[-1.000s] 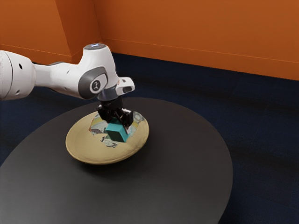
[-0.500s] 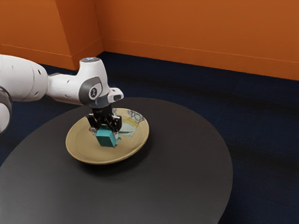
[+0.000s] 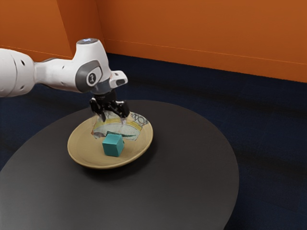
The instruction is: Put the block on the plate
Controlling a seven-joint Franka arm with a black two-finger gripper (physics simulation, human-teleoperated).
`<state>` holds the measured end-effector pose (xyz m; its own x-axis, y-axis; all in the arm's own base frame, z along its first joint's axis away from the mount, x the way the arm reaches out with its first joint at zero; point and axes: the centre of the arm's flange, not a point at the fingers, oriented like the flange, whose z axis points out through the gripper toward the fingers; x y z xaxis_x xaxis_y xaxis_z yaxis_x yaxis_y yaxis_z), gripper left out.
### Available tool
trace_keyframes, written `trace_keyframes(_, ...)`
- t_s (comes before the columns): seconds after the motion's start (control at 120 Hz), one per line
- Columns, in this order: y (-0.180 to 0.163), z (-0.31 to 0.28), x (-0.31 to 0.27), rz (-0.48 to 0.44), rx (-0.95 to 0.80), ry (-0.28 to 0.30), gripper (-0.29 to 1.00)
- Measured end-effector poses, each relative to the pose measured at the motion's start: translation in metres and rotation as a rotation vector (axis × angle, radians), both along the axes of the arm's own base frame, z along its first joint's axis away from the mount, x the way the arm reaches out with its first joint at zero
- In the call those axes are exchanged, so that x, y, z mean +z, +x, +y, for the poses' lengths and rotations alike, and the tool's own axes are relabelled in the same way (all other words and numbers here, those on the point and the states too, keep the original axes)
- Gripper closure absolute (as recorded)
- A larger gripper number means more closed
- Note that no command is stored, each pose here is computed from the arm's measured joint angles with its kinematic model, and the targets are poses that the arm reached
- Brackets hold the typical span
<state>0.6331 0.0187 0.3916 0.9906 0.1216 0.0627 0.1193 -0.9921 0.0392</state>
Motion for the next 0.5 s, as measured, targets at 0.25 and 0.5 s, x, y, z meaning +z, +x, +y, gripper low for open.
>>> trace_keyframes(0.25,0.002,-0.029,0.068,-0.052,-0.229,0.024,0.01)
trace_keyframes(0.5,-0.022,-0.068,0.138,-0.029,-0.485,0.061,0.0)
